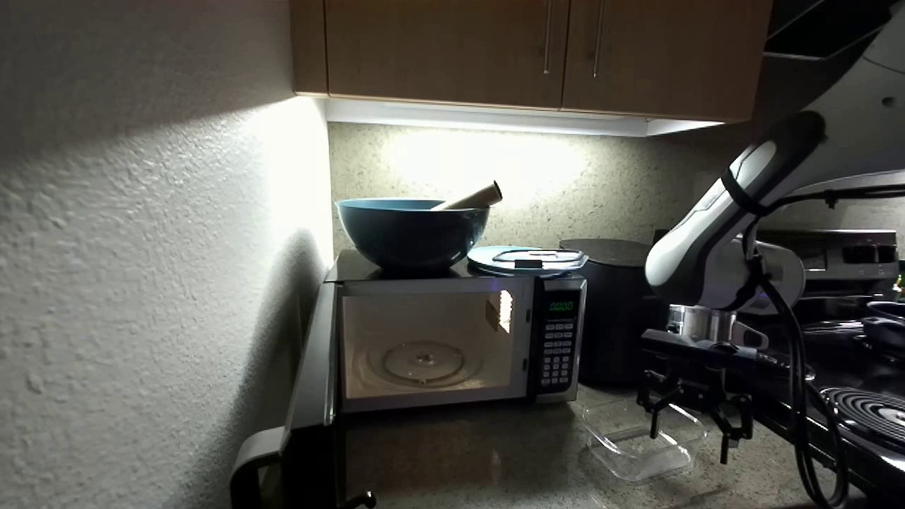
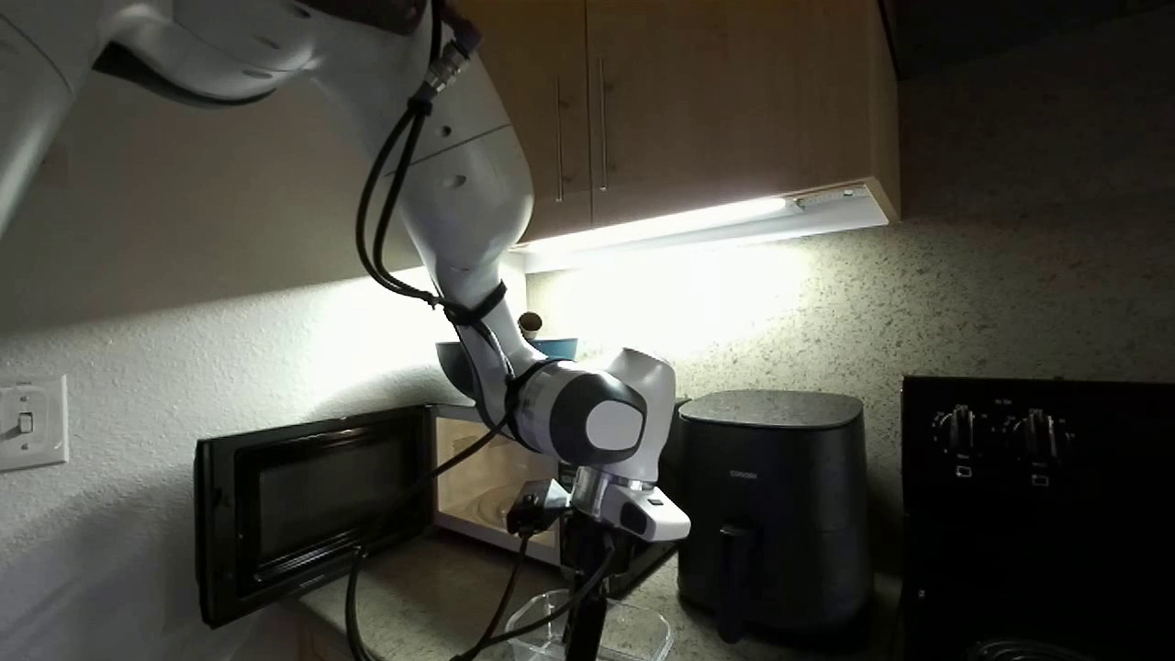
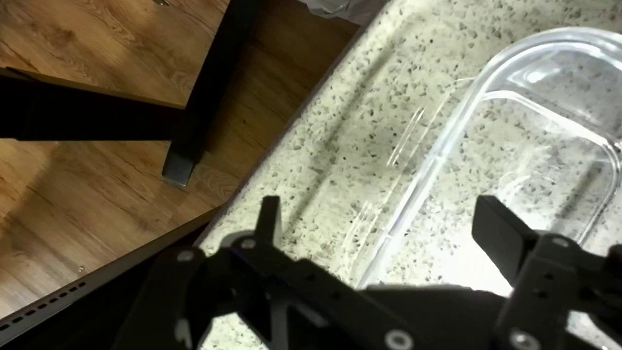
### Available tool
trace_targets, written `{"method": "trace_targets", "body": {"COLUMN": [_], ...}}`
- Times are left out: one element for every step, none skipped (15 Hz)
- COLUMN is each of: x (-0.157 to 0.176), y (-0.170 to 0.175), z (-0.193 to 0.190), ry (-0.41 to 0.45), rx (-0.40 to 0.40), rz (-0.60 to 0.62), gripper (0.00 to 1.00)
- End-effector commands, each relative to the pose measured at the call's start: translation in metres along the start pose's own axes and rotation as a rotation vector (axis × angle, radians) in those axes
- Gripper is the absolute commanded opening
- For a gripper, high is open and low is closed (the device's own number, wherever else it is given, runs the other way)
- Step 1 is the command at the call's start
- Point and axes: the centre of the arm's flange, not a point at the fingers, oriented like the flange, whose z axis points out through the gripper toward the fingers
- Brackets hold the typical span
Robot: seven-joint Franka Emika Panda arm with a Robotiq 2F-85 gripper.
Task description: Put the clear lunch box inside the microwave
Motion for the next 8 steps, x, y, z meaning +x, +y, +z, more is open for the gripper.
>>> {"method": "trace_targets", "body": {"x": [0.008, 0.01, 0.012, 0.013, 0.014, 0.015, 0.015, 0.016], "y": [-0.013, -0.016, -0.018, -0.02, -0.022, -0.023, -0.025, -0.027], "z": [0.013, 0.017, 0.02, 0.021, 0.023, 0.024, 0.025, 0.026], "ry": [-0.013, -0.019, -0.025, -0.027, -0.027, -0.026, -0.025, -0.025], "rx": [-0.021, -0.027, -0.031, -0.033, -0.034, -0.035, -0.033, -0.033], "rz": [0.011, 0.012, 0.013, 0.009, 0.003, -0.001, -0.003, -0.005], "gripper": [0.86, 0.74, 0.67, 0.61, 0.53, 0.47, 0.4, 0.34]}}
